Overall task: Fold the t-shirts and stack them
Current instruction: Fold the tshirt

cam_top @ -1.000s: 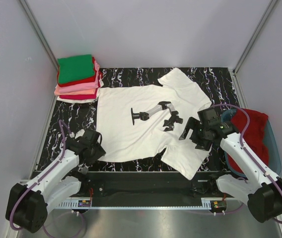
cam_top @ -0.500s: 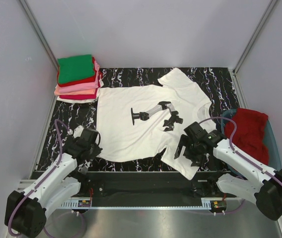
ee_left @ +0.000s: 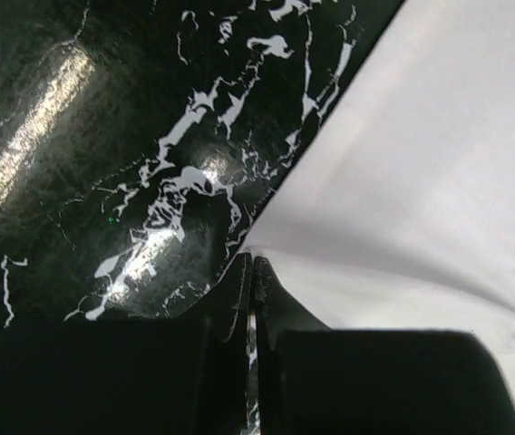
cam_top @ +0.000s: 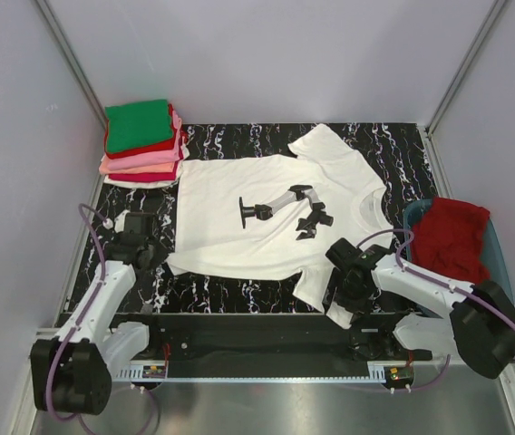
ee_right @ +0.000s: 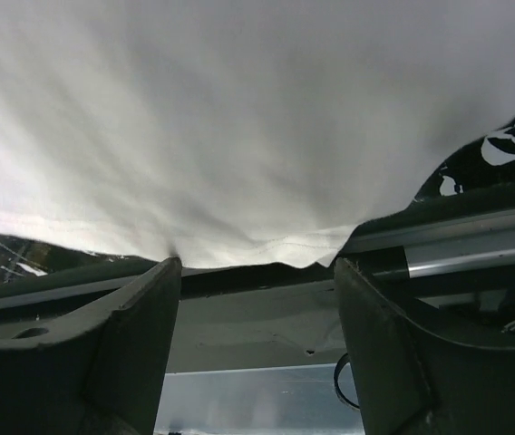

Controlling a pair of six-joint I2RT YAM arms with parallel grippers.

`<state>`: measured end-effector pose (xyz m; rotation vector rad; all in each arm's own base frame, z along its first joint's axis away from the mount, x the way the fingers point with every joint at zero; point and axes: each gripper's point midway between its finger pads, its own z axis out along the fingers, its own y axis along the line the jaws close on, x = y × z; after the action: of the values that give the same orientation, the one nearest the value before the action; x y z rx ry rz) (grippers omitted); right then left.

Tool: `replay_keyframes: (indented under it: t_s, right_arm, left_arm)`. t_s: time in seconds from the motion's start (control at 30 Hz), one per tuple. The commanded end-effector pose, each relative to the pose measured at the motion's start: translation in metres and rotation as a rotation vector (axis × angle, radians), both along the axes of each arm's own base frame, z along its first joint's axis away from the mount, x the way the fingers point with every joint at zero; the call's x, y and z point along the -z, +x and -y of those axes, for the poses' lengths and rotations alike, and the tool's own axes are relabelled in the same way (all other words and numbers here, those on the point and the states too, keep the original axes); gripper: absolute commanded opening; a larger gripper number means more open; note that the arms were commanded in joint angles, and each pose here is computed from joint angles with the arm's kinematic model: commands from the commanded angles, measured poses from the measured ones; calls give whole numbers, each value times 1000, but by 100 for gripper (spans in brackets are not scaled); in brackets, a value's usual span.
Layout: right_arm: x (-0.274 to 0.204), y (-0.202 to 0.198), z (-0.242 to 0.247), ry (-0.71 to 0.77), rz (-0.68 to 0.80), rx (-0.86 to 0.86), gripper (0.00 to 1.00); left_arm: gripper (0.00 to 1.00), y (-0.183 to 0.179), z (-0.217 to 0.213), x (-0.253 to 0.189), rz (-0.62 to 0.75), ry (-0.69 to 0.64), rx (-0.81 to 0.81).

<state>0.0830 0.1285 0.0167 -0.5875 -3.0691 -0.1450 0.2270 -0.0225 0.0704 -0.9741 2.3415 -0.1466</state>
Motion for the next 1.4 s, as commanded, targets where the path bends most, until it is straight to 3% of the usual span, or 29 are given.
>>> replay_keyframes:
  t_s: [0.0,0.13,0.27,0.37,0.43,0.63,0.87,1.23,1.37]
  right_arm:
    - [-1,16,-9,6,44,-38,76]
    - [1,21,-8,-28,42,-46,74]
    - [2,33,-7,-73,62,-57,66]
    - [3,42,-6,-106,78,-74,54]
    - [3,46,-5,-115,96,-83,37]
    - [5,57,-6,-133,128,-102,0]
    - [-18,46,1,-90,170,-55,0]
    - [-104,24,14,45,296,71,0]
    - [-123,8,29,63,322,110,0]
  left_arm:
    - [0,31,-1,-16,70,-11,56]
    - [0,57,-10,-19,74,-15,39]
    - [0,75,-12,-20,76,-52,24]
    - [0,81,-12,-24,83,-62,23]
    - [0,83,-13,-26,86,-57,25]
    - [0,77,-16,-25,81,-30,31]
    - [0,53,0,-33,76,-93,101]
    - [0,-28,46,-50,58,-265,203]
    - [0,-58,44,-49,-3,-255,206]
